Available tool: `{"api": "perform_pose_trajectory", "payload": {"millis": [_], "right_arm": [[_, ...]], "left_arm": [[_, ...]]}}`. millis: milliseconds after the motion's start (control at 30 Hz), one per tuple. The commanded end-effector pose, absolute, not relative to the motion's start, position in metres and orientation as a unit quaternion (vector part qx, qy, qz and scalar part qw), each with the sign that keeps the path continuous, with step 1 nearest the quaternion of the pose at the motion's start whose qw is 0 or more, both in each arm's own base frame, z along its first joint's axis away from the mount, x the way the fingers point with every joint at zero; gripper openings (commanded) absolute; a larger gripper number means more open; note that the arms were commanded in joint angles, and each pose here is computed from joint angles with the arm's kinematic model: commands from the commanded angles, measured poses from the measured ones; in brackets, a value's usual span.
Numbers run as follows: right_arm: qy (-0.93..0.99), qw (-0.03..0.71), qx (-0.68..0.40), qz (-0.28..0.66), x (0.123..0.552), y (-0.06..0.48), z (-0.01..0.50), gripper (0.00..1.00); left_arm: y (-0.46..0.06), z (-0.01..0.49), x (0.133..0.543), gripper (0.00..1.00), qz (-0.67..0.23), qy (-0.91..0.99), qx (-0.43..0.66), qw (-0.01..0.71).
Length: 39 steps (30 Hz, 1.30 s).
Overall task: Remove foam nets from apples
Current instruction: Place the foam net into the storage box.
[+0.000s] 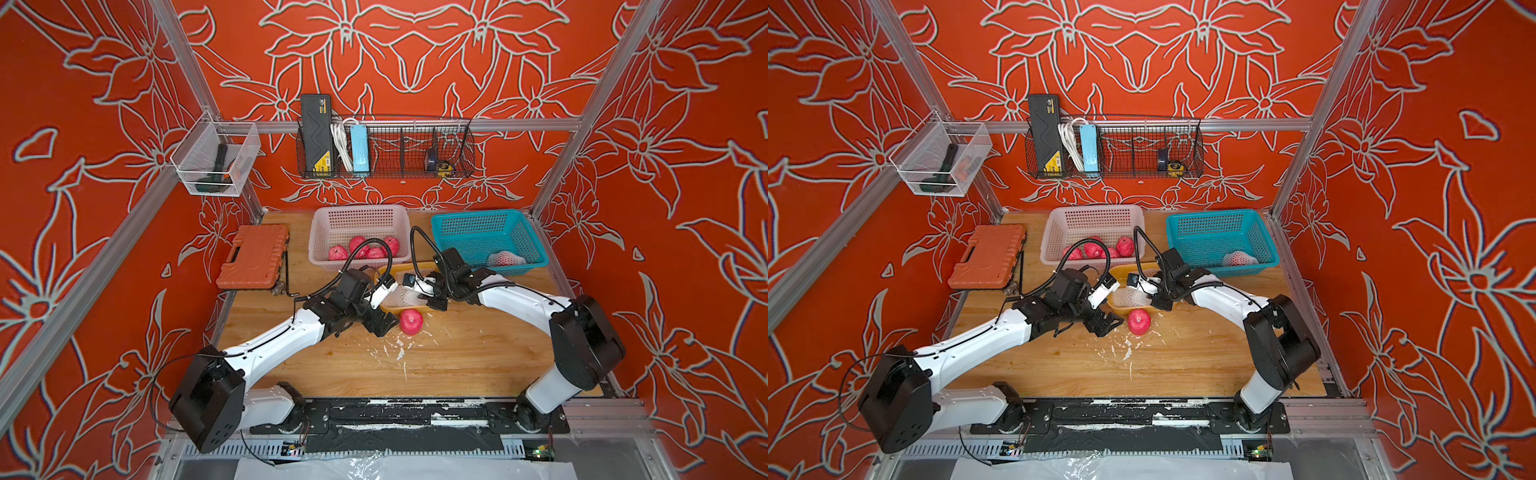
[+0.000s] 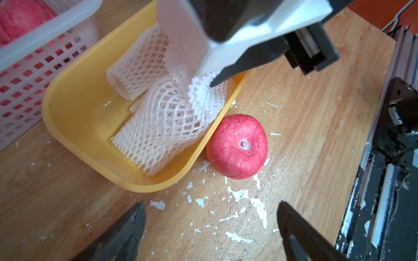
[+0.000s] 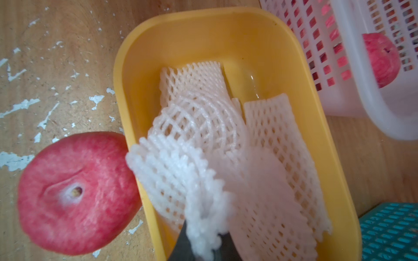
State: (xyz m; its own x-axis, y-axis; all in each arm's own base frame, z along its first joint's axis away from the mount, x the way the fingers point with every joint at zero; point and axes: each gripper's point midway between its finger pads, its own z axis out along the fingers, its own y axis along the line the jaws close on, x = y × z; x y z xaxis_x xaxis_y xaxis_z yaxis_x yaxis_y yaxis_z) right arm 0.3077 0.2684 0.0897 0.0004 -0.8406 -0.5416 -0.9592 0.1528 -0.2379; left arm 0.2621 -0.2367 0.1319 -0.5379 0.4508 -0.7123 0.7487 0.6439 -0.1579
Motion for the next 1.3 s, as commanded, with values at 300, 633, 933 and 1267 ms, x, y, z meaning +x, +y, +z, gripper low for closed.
{"api": "perform_pose_trajectory", "payload": {"millis": [300,633,933,1267], "right_arm": [[0.720,0.273,-0.634,0.077,0.329,0.272,0.078,0.25],[0.725,0.307,-0.614,0.058,0.325,0.262,0.105,0.62],[0.721,0.335,-0.604,0.060,0.317,0.257,0.130,0.86],[0.720,0.332,-0.605,0.073,0.300,0.250,0.125,0.98]], "left_arm": [[-0.243,0.130,0.259,0.90,-0.240,0.842,0.361,0.322],[-0.244,0.132,0.258,0.90,-0.240,0.840,0.363,0.324],[-0.248,0.127,0.254,0.90,-0.245,0.838,0.371,0.317],[-0.258,0.114,0.247,0.91,-0.252,0.837,0.380,0.304]]}}
